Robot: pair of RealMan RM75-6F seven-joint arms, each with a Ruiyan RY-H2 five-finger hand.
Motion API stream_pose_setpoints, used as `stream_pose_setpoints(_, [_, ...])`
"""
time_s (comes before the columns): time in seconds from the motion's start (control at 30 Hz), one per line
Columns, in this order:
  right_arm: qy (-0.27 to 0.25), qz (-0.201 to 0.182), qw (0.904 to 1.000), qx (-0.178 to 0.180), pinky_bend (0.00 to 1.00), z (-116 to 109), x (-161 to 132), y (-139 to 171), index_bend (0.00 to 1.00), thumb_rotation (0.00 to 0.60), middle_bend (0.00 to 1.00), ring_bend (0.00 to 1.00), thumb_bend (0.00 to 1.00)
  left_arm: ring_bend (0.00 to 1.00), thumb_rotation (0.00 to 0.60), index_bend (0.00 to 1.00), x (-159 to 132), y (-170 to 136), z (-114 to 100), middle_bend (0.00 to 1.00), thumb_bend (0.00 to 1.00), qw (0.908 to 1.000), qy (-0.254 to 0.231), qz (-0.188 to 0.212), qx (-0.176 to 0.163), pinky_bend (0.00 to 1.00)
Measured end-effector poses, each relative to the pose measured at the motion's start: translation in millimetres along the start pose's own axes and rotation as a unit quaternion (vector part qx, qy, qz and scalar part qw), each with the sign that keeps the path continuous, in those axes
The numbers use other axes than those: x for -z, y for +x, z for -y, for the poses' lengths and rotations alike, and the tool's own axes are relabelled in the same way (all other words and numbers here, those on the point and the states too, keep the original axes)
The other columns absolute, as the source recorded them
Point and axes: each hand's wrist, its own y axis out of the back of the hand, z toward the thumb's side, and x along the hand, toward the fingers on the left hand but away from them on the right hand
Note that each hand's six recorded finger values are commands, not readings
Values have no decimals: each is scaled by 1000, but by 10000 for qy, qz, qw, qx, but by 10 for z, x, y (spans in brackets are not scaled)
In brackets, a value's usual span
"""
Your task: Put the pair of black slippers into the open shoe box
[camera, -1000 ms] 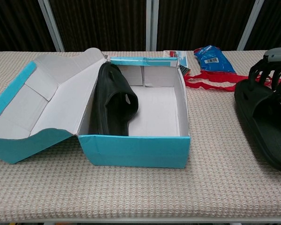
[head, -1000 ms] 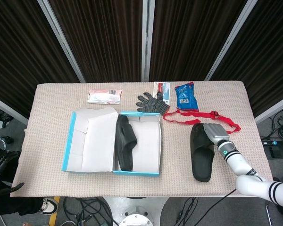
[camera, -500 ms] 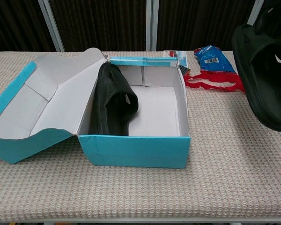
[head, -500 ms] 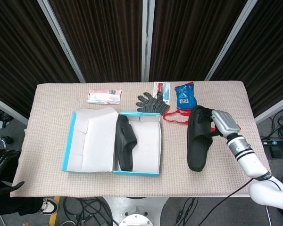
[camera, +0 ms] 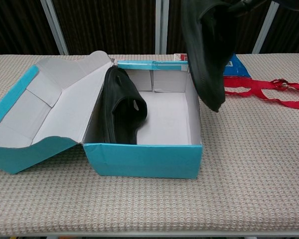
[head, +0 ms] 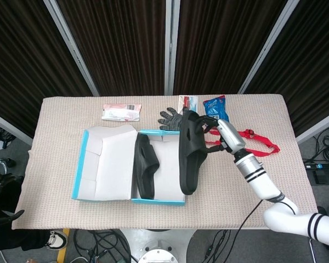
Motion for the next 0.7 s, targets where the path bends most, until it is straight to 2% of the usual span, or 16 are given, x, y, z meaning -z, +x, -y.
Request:
stream_pose_setpoints(0.2, [-576, -156, 9979, -262, 426, 266, 15, -190, 507, 600, 510, 418, 117, 30, 600, 175, 86, 4, 0, 126, 98, 9999, 7, -128, 13, 101])
stream_pose_setpoints(0.37, [-811, -195, 9953, -501, 426, 463, 94, -354, 509, 600, 508, 417, 105, 30, 600, 175, 134, 3, -11, 126, 98, 9999, -8, -143, -34, 101])
stream_pose_setpoints(0.7, [-619, -140, 9937, -924, 426, 780, 252, -542, 509, 600, 508, 418, 107, 30, 600, 175, 191, 11, 3, 126, 97, 9999, -33, -154, -72, 101])
